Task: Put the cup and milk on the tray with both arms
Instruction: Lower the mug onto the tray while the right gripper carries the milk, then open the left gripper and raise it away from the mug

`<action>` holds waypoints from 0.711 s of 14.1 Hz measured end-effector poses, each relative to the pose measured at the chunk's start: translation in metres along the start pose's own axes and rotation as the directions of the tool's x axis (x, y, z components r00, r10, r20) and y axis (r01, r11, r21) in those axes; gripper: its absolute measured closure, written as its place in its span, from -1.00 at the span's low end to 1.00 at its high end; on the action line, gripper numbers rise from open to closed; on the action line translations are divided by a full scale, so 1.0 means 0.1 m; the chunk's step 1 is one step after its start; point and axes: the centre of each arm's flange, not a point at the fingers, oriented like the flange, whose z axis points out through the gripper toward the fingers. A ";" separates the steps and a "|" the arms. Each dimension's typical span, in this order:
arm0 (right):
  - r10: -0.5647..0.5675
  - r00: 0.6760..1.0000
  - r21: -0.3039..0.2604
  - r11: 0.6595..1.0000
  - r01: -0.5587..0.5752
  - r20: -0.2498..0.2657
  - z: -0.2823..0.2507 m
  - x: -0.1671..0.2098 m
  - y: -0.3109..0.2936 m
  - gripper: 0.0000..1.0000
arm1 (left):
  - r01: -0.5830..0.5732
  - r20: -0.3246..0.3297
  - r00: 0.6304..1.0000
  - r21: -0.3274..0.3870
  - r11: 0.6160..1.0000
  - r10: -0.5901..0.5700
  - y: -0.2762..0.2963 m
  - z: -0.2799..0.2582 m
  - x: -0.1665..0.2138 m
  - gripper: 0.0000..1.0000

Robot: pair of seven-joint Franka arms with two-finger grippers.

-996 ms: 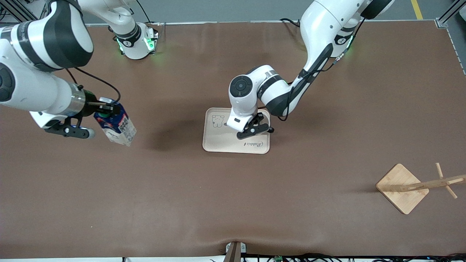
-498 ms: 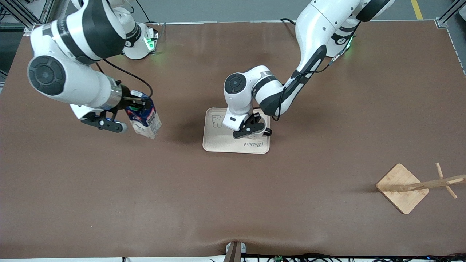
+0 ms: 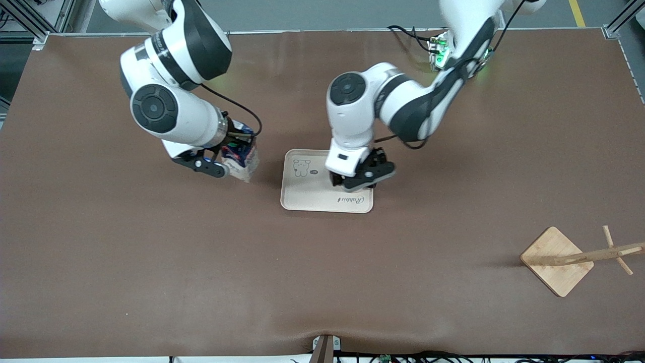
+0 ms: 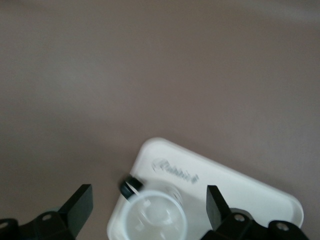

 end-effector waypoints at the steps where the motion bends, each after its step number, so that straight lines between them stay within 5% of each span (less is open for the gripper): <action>1: -0.009 1.000 0.018 1.000 0.008 0.008 0.08 -0.05 -0.10 -0.23 | 0.004 -0.014 1.000 0.006 1.000 -0.004 -0.19 -0.14 0.23 -1.00; 6: -0.040 0.998 0.095 0.995 0.036 0.040 0.55 -0.18 -0.65 -0.23 | -0.043 -0.008 0.999 0.092 0.995 0.044 -1.06 -0.41 1.06 -1.00; 10: -0.118 0.992 0.076 0.991 0.114 0.049 0.75 -0.07 -0.88 -0.23 | -0.122 0.047 0.992 0.155 0.980 0.116 -1.51 -0.70 1.44 -1.00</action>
